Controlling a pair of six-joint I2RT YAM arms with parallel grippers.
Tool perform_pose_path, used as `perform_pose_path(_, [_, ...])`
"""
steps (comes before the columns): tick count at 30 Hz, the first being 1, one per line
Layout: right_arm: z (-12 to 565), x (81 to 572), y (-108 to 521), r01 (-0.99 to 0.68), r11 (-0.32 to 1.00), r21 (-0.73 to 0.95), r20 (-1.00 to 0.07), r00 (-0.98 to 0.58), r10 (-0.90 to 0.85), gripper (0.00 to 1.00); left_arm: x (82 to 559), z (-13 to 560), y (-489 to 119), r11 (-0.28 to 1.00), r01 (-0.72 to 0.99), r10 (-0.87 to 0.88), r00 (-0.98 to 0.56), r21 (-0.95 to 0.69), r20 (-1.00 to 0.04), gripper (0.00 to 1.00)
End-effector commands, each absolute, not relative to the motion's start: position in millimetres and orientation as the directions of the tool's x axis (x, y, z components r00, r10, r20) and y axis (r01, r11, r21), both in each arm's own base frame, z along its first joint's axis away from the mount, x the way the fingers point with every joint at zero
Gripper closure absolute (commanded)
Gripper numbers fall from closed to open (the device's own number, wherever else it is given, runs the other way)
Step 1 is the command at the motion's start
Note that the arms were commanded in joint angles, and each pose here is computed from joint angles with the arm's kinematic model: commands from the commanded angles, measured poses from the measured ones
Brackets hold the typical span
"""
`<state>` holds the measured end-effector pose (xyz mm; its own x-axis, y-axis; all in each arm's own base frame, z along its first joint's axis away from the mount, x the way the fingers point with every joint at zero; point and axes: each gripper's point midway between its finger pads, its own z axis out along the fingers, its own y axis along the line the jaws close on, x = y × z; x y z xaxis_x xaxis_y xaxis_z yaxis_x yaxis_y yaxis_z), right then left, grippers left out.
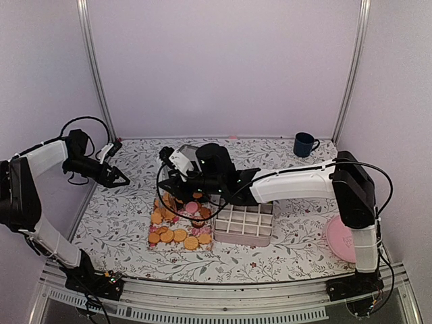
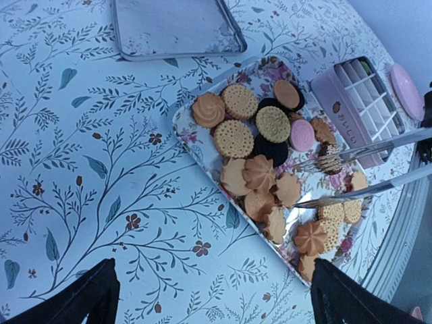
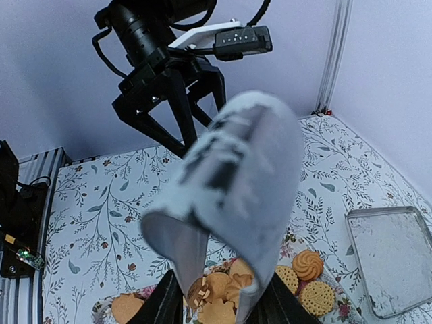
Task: Pack the cookies
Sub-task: Pick up the fake cookies from the plate.
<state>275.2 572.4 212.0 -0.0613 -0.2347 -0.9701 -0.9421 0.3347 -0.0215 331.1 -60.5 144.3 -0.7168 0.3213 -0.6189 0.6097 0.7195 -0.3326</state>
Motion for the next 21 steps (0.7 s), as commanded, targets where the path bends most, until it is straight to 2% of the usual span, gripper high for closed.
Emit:
perform_pose_path(1, [224.2, 283.7, 584.2, -0.93, 0.365, -0.026, -0.985, -0.039, -0.17, 0.62, 324.5, 147.4, -60.0, 0.713, 0.619, 0.326, -0.708, -0.329, -0.626, 0.01])
perform_pose_path(12, [192.4, 281.8, 585.6, -0.934, 0.358, 0.003, -0.974, -0.084, -0.21, 0.61, 325.5, 149.5, -61.4, 0.708, 0.621, 0.321, -0.707, -0.337, -0.63, 0.01])
perform_pose_path(15, [191.3, 279.0, 583.8, -0.935, 0.354, 0.03, -0.973, -0.109, -0.205, 0.69, 325.4, 150.4, -61.7, 0.707, 0.622, 0.32, -0.706, -0.337, -0.632, 0.01])
perform_pose_path(19, [200.2, 278.1, 577.0, -0.928, 0.37, 0.044, -0.974, -0.122, -0.189, 0.88, 325.2, 149.7, -62.3, 0.705, 0.623, 0.32, -0.706, -0.34, -0.632, 0.01])
perform_pose_path(21, [207.5, 277.7, 573.2, -0.925, 0.378, 0.044, -0.977, -0.119, -0.179, 0.93, 325.1, 149.9, -62.5, 0.704, 0.622, 0.317, -0.707, -0.343, -0.632, 0.01])
